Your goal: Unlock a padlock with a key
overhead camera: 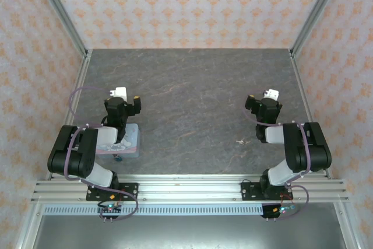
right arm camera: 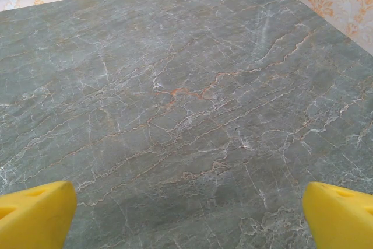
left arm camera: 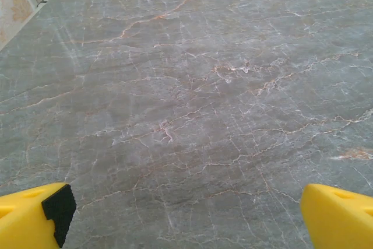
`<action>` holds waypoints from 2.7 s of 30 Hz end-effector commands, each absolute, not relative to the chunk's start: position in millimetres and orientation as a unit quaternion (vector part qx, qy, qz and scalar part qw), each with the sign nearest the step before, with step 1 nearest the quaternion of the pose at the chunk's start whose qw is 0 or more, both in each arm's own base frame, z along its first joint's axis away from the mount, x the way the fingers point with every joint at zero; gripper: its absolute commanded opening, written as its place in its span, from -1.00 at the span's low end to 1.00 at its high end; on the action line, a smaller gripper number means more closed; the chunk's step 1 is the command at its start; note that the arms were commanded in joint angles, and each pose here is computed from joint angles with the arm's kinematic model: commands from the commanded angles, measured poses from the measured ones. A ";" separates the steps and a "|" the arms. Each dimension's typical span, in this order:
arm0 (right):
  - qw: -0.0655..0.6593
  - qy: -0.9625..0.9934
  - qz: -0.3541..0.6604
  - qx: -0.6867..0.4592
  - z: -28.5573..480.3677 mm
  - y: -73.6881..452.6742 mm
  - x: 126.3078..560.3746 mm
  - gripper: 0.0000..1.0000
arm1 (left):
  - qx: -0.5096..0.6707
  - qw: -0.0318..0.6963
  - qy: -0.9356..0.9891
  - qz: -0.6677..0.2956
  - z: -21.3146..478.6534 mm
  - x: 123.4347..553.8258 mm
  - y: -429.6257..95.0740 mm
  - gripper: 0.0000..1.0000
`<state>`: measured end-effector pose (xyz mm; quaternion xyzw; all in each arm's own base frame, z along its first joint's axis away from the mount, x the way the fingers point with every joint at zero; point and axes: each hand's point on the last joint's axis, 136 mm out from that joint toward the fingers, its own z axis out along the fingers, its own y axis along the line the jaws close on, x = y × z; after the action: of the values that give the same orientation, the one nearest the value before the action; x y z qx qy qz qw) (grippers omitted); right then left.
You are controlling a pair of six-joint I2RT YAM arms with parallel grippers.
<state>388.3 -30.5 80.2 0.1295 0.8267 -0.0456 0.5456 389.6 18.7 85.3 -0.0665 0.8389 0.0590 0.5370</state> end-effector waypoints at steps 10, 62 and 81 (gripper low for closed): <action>0.557 0.818 -0.044 0.134 89.5 -32.5 391.5 0.98 | -0.070 0.545 0.833 0.065 93.5 394.1 25.3 1.00; 0.258 0.881 0.347 0.192 122.8 186.0 333.1 0.99 | -0.389 0.261 0.881 -0.067 72.7 291.6 25.5 1.00; 0.070 0.940 0.329 -0.059 92.5 294.7 176.1 0.90 | -0.304 0.300 0.904 -0.033 95.9 323.8 -43.0 1.00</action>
<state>206.4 299.3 93.9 -0.0335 0.9352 0.3385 0.0985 315.5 -59.8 81.4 -0.3098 0.9045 -0.0774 0.2827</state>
